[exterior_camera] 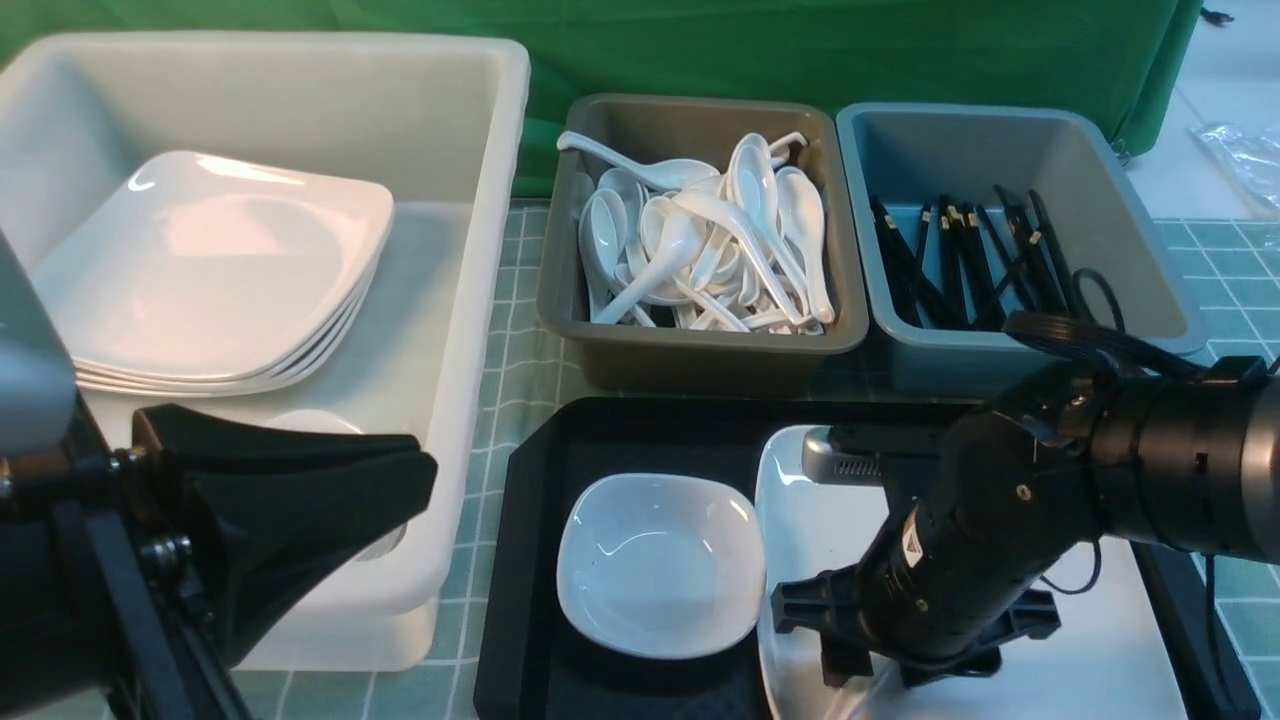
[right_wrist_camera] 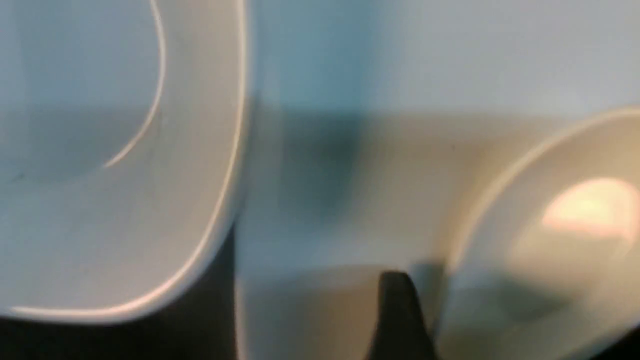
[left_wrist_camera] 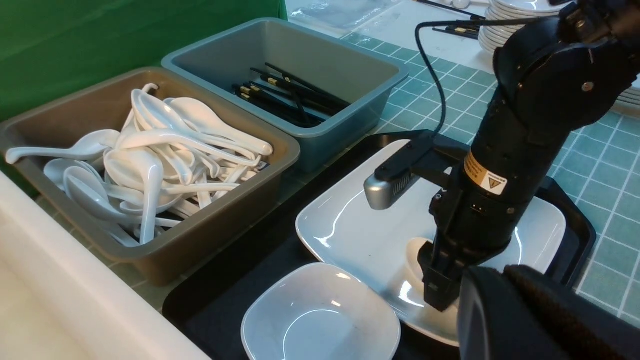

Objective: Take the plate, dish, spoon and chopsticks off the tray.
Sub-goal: Use the right arm to grab a soup spoon from the plate, then use the right arm to put the soup spoon into the small storage box in the middle

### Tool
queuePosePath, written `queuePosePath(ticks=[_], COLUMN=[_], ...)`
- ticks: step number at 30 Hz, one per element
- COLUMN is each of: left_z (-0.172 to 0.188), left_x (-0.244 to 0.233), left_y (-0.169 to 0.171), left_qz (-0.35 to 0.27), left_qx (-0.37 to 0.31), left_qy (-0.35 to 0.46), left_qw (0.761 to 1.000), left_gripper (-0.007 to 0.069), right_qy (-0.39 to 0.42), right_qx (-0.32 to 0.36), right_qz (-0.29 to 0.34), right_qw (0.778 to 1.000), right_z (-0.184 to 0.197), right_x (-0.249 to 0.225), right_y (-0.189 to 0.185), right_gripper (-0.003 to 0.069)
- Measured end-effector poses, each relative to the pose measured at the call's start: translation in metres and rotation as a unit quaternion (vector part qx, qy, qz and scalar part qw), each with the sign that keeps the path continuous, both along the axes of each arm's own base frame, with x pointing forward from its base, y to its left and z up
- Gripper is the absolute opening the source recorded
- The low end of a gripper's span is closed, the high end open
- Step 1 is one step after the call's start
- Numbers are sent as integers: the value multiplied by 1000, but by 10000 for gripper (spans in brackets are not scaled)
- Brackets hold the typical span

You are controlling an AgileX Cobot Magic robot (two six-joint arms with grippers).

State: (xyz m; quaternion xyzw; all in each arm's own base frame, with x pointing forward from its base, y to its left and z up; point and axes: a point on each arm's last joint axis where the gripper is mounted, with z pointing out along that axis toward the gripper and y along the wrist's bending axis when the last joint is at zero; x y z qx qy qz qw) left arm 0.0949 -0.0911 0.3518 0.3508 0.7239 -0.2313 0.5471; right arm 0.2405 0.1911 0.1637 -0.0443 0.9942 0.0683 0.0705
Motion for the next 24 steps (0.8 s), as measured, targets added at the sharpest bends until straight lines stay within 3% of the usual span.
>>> queuePosePath(ticks=[4,6,10,14,18,22,24], left_z=[0,0,0,1,3,3,3], left_x=[0,0,0,0,2,2,2], left_y=[0,0,0,0,1,1,1], left_qz=[0,0,0,0,5,5,5], left_qx=[0,0,0,2,0,3,2], left_qy=[0,0,0,-8,-24,-30,-31], left_qw=[1000,1000,1000,1000,1000,1000,999], left_gripper=[17,17,17,17,17,17,17], right_qy=[-28,-37,-41,-100,-273,-377,-393], right_qx=[9,7,2,27,85,97,96], right_qz=[44,73,108,134,120,82,74], right_qw=[999,997,993,986,951,917,912], right_z=[0,2,15,61,133,162,163], right_x=[5,7,9,19,70,126,146], right_y=[4,5,7,13,6,-6,-6], right_gripper=[220,170,174,174,174,174,174])
